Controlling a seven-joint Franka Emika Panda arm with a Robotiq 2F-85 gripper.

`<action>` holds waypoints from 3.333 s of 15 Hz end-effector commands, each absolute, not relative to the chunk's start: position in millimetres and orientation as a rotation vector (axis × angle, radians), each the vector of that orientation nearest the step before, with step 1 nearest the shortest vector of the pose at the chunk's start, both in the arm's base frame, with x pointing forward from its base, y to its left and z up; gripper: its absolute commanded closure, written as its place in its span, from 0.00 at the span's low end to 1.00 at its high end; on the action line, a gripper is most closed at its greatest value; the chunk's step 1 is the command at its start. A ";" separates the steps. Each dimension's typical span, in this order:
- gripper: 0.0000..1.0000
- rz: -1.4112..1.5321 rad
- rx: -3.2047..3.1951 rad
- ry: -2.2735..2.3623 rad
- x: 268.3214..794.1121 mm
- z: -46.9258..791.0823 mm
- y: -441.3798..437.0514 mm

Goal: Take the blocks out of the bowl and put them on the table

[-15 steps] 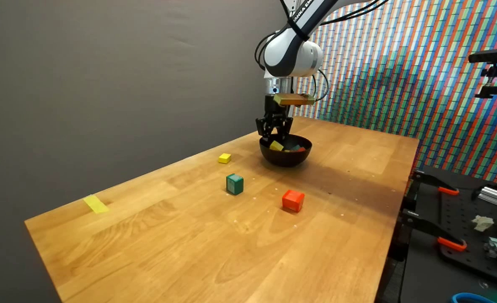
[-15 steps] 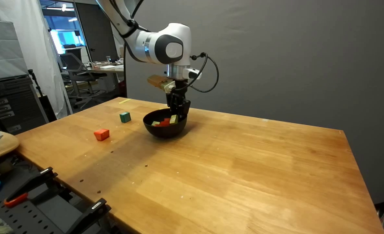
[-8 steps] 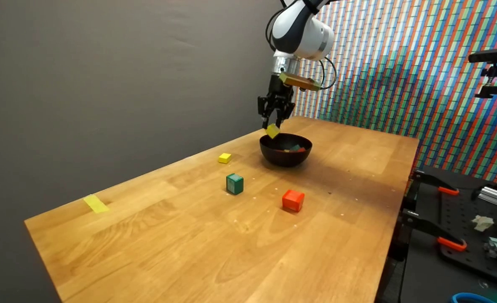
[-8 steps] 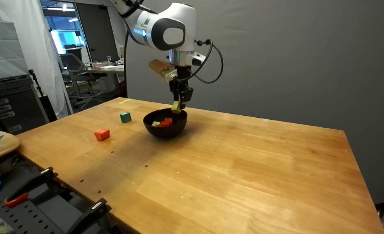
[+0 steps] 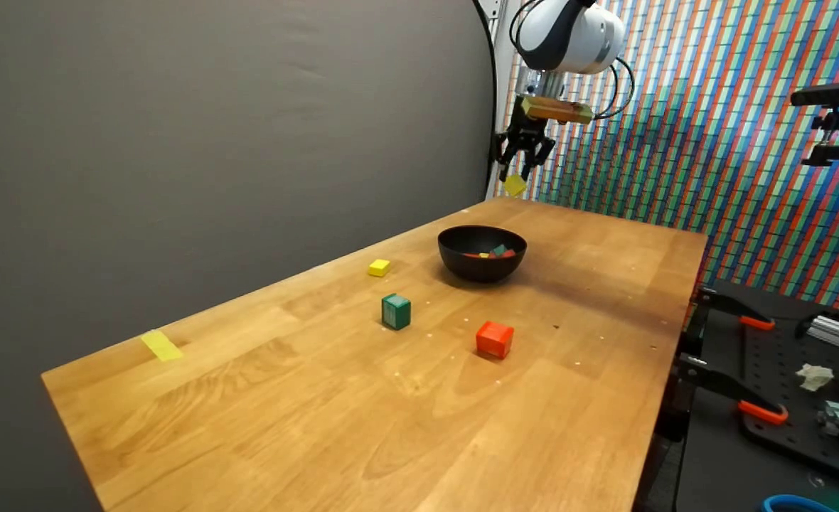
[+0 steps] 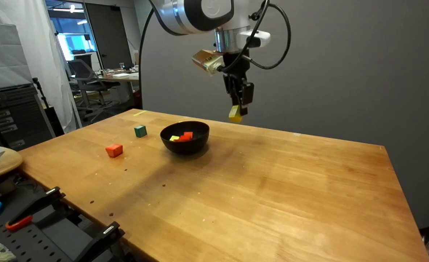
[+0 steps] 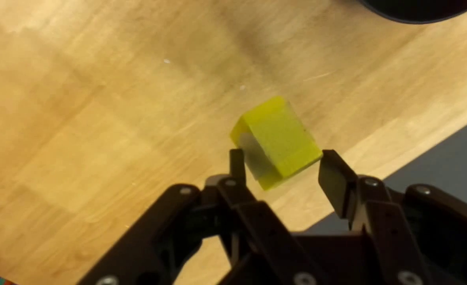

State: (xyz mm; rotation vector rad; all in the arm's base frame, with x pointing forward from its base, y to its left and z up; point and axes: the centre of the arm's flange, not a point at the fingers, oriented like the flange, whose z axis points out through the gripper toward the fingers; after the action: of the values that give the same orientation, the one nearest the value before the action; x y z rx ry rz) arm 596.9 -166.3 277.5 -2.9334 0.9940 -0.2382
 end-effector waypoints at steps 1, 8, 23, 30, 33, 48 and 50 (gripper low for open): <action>0.74 -0.170 -2.962 1.102 581.4 244.3 -159.0; 0.26 -0.034 -2.999 1.108 566.1 225.8 -129.2; 0.00 0.095 -3.172 0.142 616.3 236.1 -0.7; 0.00 0.305 -3.066 -0.399 628.5 190.3 -11.4; 0.02 0.349 -3.012 -0.548 633.1 185.9 -11.4; 0.02 0.356 -3.122 -0.605 633.2 165.1 34.9; 0.02 0.366 -3.129 -0.591 631.6 156.3 38.2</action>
State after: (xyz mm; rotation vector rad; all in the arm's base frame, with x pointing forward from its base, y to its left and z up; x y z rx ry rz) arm 623.7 34.1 165.7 -3.0891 -0.6089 0.3776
